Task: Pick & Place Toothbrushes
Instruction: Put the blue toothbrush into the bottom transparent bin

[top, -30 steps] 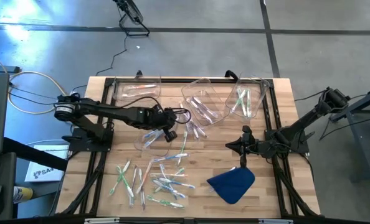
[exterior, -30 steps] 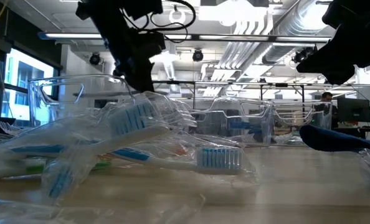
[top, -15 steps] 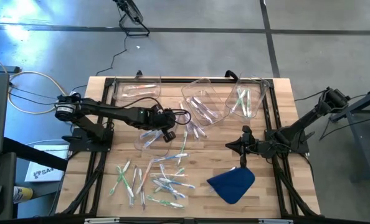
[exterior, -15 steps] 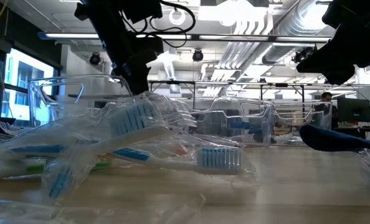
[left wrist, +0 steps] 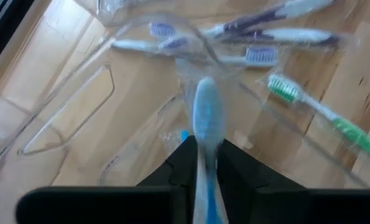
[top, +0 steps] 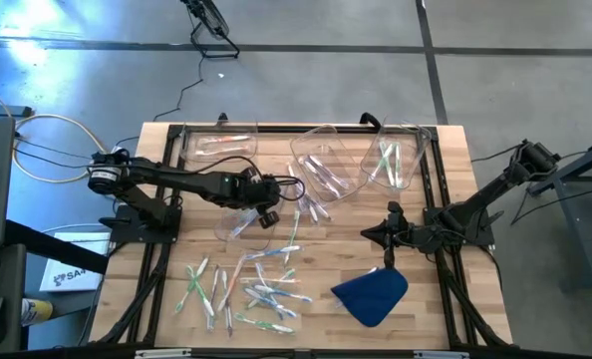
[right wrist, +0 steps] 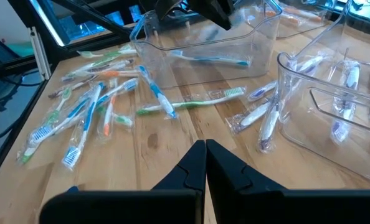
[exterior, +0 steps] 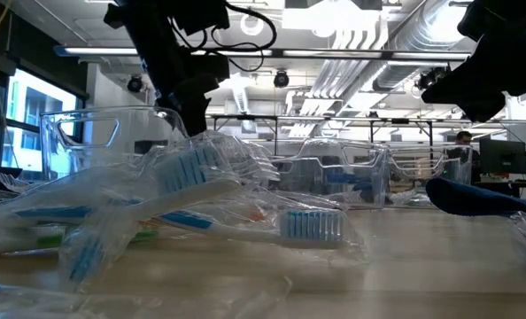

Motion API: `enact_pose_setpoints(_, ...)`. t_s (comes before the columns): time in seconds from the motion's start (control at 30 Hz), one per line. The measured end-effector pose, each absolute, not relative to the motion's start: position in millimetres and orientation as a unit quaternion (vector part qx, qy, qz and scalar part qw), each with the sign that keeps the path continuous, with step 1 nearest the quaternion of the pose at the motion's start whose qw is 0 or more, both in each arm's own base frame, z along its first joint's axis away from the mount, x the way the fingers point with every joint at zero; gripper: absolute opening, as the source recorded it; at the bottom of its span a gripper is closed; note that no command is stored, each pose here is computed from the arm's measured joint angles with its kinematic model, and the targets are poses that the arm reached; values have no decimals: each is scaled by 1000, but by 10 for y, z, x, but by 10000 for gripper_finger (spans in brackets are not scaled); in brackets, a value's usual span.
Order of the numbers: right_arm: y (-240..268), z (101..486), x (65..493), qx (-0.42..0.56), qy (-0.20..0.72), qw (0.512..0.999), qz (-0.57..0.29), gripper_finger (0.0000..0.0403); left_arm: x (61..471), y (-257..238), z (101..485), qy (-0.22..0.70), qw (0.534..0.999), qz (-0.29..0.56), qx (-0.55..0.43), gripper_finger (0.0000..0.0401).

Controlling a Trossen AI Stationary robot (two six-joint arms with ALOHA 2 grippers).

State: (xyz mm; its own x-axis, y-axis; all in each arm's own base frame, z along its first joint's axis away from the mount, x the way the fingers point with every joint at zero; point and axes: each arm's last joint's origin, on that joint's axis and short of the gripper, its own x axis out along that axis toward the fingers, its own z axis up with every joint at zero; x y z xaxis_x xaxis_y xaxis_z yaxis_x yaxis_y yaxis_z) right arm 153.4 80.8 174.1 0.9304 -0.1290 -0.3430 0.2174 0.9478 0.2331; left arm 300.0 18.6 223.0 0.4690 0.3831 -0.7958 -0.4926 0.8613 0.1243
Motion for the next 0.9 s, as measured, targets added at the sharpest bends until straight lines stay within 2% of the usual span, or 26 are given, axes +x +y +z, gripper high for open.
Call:
enact_pose_setpoints(0.2,808,1740,1534,138,164,973,-89,3,2998,186,2229,448,854,256,-61,102)
enact_pose_setpoints(0.33,808,1741,1534,138,164,973,-89,3,3024,186,2246,441,862,245,-45,118)
enact_pose_setpoints(0.67,809,1742,1535,139,163,973,-89,3,3073,187,2367,432,877,209,17,120)
enact_pose_setpoints(0.9,810,1749,1537,142,161,973,-89,3,3183,186,2719,401,896,168,89,120)
